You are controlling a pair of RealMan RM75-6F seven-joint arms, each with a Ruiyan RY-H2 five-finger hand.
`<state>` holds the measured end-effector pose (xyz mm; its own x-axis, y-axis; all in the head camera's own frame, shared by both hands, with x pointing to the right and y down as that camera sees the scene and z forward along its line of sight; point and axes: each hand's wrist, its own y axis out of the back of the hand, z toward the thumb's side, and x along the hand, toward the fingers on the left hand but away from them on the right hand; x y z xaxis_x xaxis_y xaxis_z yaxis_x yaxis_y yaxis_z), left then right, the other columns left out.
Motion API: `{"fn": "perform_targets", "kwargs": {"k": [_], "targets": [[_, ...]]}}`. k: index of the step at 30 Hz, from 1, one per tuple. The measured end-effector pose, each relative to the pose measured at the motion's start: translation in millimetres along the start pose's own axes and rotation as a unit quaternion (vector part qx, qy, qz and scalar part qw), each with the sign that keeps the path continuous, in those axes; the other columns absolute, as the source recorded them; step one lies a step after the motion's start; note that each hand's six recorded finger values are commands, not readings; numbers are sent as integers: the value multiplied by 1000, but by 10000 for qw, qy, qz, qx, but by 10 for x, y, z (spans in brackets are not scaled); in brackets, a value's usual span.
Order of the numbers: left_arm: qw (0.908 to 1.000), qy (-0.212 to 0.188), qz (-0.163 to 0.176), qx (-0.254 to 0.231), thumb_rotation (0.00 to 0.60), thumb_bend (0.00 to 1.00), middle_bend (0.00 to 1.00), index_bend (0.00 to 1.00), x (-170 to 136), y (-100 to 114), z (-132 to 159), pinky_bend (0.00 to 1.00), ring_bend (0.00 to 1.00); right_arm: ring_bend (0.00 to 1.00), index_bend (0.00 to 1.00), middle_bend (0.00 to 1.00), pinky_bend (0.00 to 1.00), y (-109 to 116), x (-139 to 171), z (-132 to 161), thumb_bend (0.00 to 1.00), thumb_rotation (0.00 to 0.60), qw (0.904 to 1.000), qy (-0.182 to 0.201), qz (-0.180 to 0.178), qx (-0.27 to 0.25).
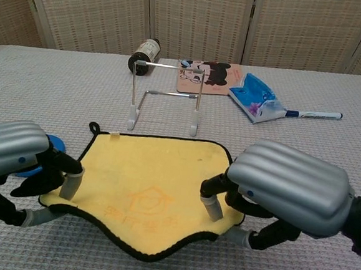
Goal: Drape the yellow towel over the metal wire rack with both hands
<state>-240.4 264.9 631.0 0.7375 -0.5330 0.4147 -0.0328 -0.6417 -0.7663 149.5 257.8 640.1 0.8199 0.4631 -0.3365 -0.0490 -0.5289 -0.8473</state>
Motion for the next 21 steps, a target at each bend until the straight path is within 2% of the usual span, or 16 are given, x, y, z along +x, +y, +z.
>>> {"fn": "perform_targets", "kwargs": {"k": [9,21], "targets": [[9996,61,239,136,600,434,925,625,188,292,-107,931,783,985,695,954,1000,228,-33,-176,466,600,9988,-291,-388,-28],[9922,437,1098,405,600,434,925,624,628,1101,-528,928,783,985,699,955,1000,763,-432,-563,466,600,9880,-868,-1265,177]]}}
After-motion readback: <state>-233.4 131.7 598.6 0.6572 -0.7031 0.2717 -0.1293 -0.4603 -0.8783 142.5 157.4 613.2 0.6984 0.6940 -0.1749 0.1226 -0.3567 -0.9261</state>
